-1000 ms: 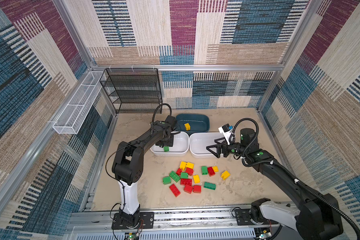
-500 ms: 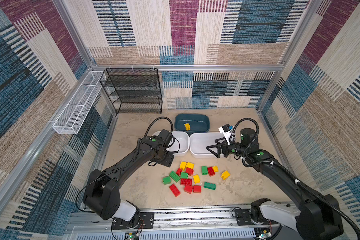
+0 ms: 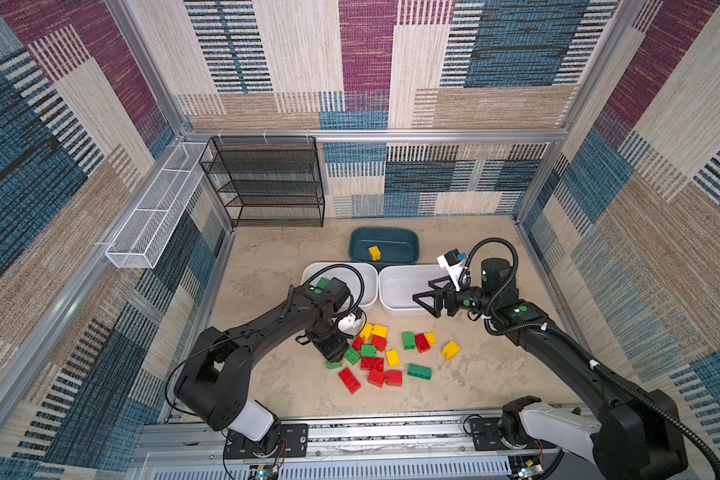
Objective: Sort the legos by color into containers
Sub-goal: 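Move the left gripper back to the pile and lower onto a green brick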
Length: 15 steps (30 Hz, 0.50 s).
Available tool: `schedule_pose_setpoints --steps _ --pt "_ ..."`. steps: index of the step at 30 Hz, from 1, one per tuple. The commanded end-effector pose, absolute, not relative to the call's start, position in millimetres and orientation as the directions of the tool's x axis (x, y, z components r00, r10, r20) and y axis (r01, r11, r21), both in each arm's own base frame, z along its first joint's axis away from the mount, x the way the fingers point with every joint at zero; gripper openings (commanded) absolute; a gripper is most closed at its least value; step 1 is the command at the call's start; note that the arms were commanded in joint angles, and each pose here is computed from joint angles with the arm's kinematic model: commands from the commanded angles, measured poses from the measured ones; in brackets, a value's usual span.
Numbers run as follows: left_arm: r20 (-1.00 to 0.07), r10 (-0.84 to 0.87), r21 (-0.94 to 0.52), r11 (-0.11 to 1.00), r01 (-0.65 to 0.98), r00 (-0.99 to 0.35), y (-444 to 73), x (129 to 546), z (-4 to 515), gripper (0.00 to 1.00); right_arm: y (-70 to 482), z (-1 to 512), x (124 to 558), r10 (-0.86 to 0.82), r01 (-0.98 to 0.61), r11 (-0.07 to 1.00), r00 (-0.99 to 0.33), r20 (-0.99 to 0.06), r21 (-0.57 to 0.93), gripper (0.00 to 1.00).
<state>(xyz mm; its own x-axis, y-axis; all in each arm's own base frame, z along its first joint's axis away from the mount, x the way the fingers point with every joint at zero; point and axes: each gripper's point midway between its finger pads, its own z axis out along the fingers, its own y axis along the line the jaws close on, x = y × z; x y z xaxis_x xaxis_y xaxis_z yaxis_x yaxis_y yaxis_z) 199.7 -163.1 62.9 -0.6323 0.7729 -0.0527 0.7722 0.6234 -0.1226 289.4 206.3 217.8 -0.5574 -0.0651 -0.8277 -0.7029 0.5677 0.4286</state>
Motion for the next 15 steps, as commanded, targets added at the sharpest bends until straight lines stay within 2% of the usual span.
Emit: schedule_pose_setpoints --steps 1,7,10,13,15 --pt "-0.074 0.825 -0.124 0.549 0.826 -0.56 -168 197 57 0.65 208 222 291 -0.048 -0.709 0.56 -0.543 -0.838 0.428 0.99" --pt "-0.012 0.857 -0.098 0.512 0.853 -0.516 -165 190 41 0.64 207 218 290 -0.051 -0.709 0.561 -0.545 -0.837 0.427 0.99" --pt "0.032 0.862 -0.038 0.507 0.861 -0.506 -157 198 35 0.6 207 217 289 -0.053 -0.71 0.562 -0.544 -0.838 0.425 0.99" --pt "0.045 0.865 -0.031 0.5 0.865 -0.499 -158 200 32 0.54 206 213 288 -0.055 -0.706 0.565 -0.548 -0.834 0.427 0.99" --pt "0.053 0.867 -0.016 0.497 0.868 -0.495 -156 200 30 0.45 205 213 288 -0.055 -0.705 0.57 -0.545 -0.836 0.422 0.99"
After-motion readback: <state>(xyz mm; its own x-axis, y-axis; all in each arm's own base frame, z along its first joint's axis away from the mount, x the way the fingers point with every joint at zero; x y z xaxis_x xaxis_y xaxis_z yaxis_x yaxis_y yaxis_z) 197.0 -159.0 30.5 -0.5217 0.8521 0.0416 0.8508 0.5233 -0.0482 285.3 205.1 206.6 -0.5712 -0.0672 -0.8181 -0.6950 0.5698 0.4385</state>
